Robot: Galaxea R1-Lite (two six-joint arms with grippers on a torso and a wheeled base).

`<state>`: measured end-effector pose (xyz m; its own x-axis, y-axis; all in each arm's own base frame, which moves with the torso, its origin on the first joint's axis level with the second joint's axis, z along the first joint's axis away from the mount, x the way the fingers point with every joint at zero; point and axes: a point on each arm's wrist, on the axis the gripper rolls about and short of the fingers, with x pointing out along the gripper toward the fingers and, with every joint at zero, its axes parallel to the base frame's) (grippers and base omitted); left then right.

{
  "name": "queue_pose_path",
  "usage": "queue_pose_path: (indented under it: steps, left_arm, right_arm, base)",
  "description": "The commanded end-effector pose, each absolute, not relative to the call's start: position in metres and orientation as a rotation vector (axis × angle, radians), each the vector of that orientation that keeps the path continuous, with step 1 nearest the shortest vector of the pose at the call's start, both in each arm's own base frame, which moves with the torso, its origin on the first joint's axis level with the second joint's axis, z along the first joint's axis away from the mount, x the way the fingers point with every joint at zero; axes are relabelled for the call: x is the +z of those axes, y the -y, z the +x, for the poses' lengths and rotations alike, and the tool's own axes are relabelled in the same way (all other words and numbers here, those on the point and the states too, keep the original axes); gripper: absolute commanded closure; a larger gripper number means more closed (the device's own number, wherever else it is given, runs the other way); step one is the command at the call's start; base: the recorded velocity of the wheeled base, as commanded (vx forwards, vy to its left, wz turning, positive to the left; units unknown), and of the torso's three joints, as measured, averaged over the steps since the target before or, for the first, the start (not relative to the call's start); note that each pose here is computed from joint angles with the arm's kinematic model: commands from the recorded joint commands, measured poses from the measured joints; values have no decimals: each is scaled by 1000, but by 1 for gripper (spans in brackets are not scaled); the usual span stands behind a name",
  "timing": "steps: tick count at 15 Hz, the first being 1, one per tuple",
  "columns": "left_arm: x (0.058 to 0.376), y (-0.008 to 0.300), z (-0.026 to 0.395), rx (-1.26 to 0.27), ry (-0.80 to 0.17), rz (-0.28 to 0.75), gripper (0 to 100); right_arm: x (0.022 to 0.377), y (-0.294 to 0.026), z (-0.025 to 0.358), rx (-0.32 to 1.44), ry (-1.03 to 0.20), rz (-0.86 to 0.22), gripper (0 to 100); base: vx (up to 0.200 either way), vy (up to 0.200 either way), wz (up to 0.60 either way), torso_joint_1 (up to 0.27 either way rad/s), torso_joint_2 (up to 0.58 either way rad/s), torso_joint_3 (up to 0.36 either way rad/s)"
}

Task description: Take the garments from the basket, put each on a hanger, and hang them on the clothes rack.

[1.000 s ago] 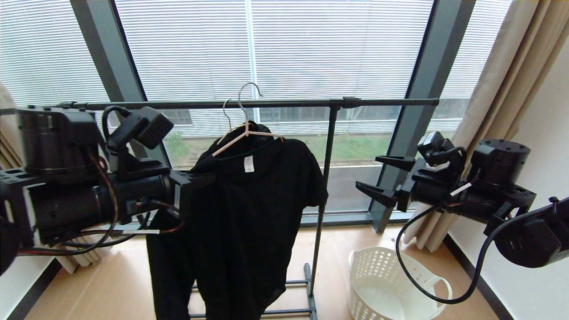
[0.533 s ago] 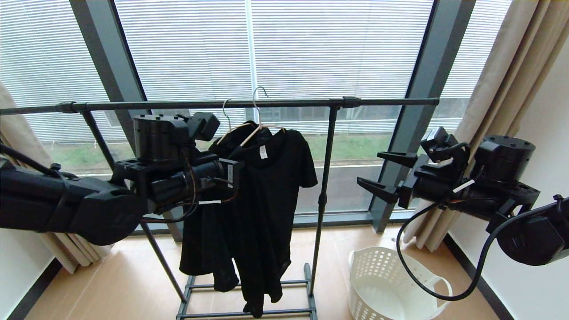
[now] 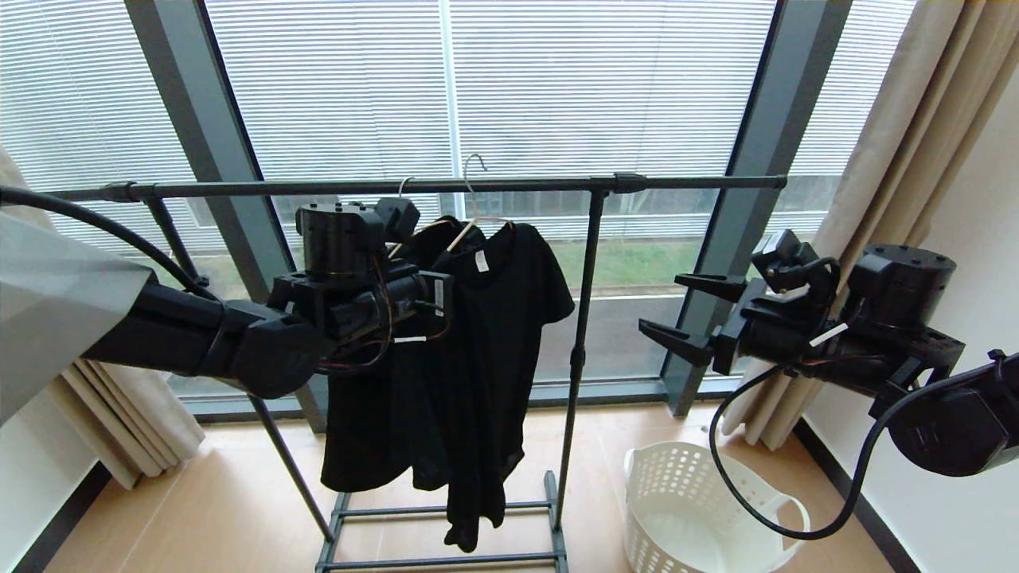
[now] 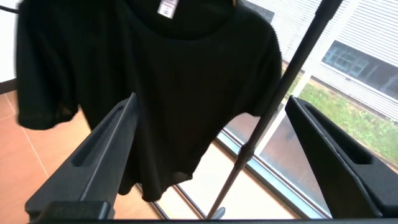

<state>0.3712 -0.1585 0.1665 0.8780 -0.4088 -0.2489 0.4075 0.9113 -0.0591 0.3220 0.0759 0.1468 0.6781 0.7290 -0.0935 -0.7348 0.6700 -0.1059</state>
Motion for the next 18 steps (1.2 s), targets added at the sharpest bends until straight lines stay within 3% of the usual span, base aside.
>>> queue_pose_path:
  steps: [1, 18]
  left_arm:
    - [157, 164, 388, -395, -262, -9, 100]
    - [133, 171, 425, -365, -259, -16, 100]
  right_arm:
    - [146, -76, 323, 826, -48, -138, 0]
    - [137, -81, 323, 842, -70, -140, 0]
  base:
    - [0, 0, 0, 0, 0, 0]
    - [0, 0, 0, 0, 0, 0]
